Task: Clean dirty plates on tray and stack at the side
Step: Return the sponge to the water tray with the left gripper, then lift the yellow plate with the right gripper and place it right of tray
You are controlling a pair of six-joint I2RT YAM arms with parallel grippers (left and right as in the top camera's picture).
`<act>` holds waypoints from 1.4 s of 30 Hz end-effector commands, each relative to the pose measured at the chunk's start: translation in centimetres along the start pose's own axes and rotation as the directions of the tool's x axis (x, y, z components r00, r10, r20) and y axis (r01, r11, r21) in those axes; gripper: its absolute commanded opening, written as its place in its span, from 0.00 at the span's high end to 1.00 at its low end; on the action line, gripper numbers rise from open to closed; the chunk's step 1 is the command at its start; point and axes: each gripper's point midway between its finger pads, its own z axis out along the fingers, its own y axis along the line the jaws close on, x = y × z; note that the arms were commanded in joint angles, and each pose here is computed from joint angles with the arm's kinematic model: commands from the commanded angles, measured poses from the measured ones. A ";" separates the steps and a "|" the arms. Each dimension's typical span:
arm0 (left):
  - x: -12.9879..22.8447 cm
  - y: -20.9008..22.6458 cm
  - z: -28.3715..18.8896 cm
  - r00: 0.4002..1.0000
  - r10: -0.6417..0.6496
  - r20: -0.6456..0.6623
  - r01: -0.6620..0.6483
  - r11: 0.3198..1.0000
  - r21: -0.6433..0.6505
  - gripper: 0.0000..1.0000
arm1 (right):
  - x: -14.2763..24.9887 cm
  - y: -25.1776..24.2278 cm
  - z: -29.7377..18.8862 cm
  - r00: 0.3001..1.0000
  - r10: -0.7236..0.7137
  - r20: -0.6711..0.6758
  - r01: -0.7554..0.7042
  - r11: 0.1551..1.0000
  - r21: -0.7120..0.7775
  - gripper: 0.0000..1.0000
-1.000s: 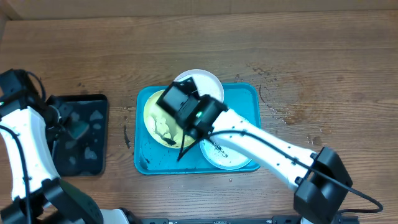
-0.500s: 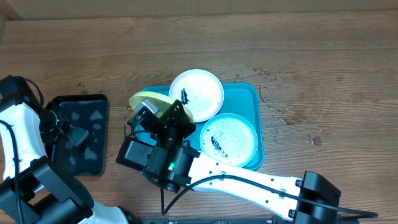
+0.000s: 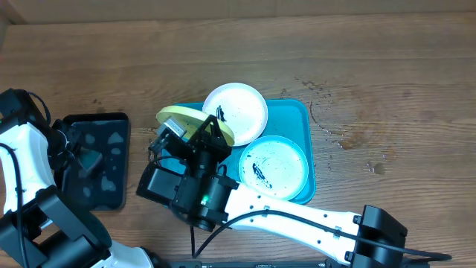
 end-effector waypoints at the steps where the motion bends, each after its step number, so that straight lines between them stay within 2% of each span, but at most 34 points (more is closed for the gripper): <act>1: -0.5 0.3 0.4 1.000 -0.003 0.004 0.003 1.000 -0.019 0.96 | -1.4 -1.8 -1.6 0.997 0.058 0.042 -0.058 0.998 0.018 0.96; 8: -0.4 0.2 0.4 1.000 -0.004 -0.002 0.004 1.000 -0.013 0.96 | -1.7 -1.4 -1.9 0.995 0.082 0.052 -0.082 0.997 0.001 0.96; 9: -0.4 0.2 0.4 1.000 -0.003 -0.002 0.003 1.000 -0.013 0.96 | -2.2 -0.1 -1.9 0.992 0.115 0.058 -0.110 0.991 -0.081 0.96; 10: -0.4 0.2 0.4 1.000 -0.004 -0.002 0.004 1.000 -0.013 0.96 | -2.3 1.5 -2.1 0.995 0.082 0.062 -0.070 0.983 -0.171 0.96; 11: -0.4 0.2 0.4 1.000 -0.004 -0.002 0.004 1.000 -0.013 0.96 | -2.0 1.9 -2.2 0.998 0.015 0.065 -0.003 0.981 -0.192 0.96; 12: -0.4 0.2 0.4 1.000 -0.004 -0.002 0.004 1.000 -0.013 0.96 | -1.5 1.1 -1.8 0.997 -0.047 0.055 0.054 0.988 -0.143 0.96; 13: -0.3 0.2 0.4 1.000 -0.004 -0.006 0.004 1.000 -0.015 0.96 | -1.3 -0.8 -1.3 0.999 0.008 0.037 -0.006 0.999 -0.044 0.96; 14: -0.2 0.3 0.4 1.000 -0.004 -0.009 0.004 1.000 -0.017 0.96 | -2.0 -0.4 -1.3 0.992 0.120 0.048 -0.116 0.990 -0.074 0.96; 15: -0.2 0.3 0.4 1.000 -0.004 -0.009 0.004 1.000 -0.017 0.96 | -2.3 1.4 -1.5 0.995 0.089 0.054 -0.078 0.981 -0.178 0.96; 16: -0.2 0.3 0.4 1.000 -0.004 -0.009 0.004 1.000 -0.017 0.96 | -1.6 4.2 -2.3 0.993 -0.083 0.087 0.107 0.939 -0.326 0.96; 17: -0.2 0.3 0.4 1.000 -0.004 -0.010 0.004 1.000 -0.018 0.96 | -0.9 4.4 -2.3 0.980 -0.175 0.095 0.197 0.923 -0.330 0.96; 18: -0.1 0.3 0.4 1.000 -0.004 -0.013 0.004 1.000 -0.019 0.96 | -0.4 2.8 -1.6 0.985 -0.165 0.056 0.174 0.953 -0.248 0.96; 19: 0.0 0.4 0.4 1.000 -0.004 -0.017 0.004 1.000 -0.021 0.96 | -1.0 2.7 -1.4 0.999 -0.029 0.037 0.037 0.967 -0.253 0.96; 20: 0.0 0.4 0.4 1.000 -0.004 -0.017 0.004 1.000 -0.021 0.96 | -1.1 3.9 -1.8 0.999 -0.029 0.044 0.042 0.946 -0.320 0.96; 21: 0.0 0.4 0.4 1.000 -0.004 -0.016 0.004 1.000 -0.021 0.96 | -0.2 5.9 -2.6 0.984 -0.159 0.080 0.178 0.884 -0.431 0.96; 22: 0.0 0.4 0.4 1.000 -0.004 -0.017 0.004 1.000 -0.021 0.96 | 0.4 5.5 -2.4 0.981 -0.181 0.063 0.191 0.891 -0.412 0.96; 23: 0.0 0.4 0.4 1.000 -0.004 -0.019 0.004 1.000 -0.022 0.96 | 0.6 3.5 -1.2 0.999 -0.048 -0.014 0.041 0.949 -0.313 0.96; 24: 0.1 0.4 0.4 1.000 -0.004 -0.021 0.004 1.000 -0.023 0.96 | 0.6 2.5 -0.6 0.994 0.088 -0.058 -0.100 0.957 -0.274 0.96; 25: 0.1 0.4 0.4 1.000 -0.004 -0.021 0.004 1.000 -0.024 0.96 | 0.8 2.5 -0.2 0.977 0.185 -0.105 -0.209 0.931 -0.299 0.96; 27: 0.1 0.4 0.4 1.000 -0.004 -0.021 0.004 1.000 -0.024 0.96 | 1.3 2.8 0.5 0.955 0.239 -0.176 -0.290 0.876 -0.386 0.96; 29: 0.1 0.4 0.4 1.000 -0.004 -0.022 0.004 1.000 -0.024 0.96 | 1.5 2.2 1.2 0.915 0.316 -0.252 -0.400 0.798 -0.451 0.96; 31: 0.1 0.4 0.4 1.000 -0.004 -0.024 0.004 1.000 -0.019 0.96 | 1.6 1.4 1.9 0.863 0.367 -0.347 -0.505 0.660 -0.557 0.96; 32: 0.3 0.1 0.4 1.000 -0.004 -0.031 0.004 1.000 -0.006 0.96 | 2.1 0.2 2.5 0.823 0.383 -0.419 -0.568 0.548 -0.614 0.96; 33: 0.4 -0.1 0.4 0.999 -0.004 -0.038 0.004 1.000 0.006 0.96 | 4.2 -2.0 4.2 0.757 0.393 -0.521 -0.653 0.454 -0.606 0.96; 37: 0.3 -0.1 0.4 0.999 -0.004 -0.036 0.004 1.000 0.007 0.96 | 12.5 -6.9 9.7 0.532 0.425 -0.733 -0.834 0.415 -0.364 0.96; 39: 0.2 -0.2 0.4 0.999 -0.004 -0.032 0.004 1.000 0.009 0.96 | 18.8 -9.4 12.4 0.356 0.460 -0.813 -0.898 0.409 -0.162 0.96; 40: 0.2 -0.2 0.4 1.000 -0.004 -0.031 0.004 1.000 0.010 0.96 | 20.2 -9.9 12.9 0.318 0.471 -0.823 -0.907 0.405 -0.119 0.96; 41: 0.2 -0.2 0.4 1.000 -0.004 -0.029 0.004 1.000 0.011 0.96 | 23.7 -11.0 14.3 0.228 0.495 -0.838 -0.919 0.393 -0.018 0.96; 42: 0.1 -0.2 0.4 1.000 -0.004 -0.027 0.004 1.000 0.012 0.96 | 24.8 -11.2 14.7 0.202 0.503 -0.840 -0.922 0.388 0.011 0.96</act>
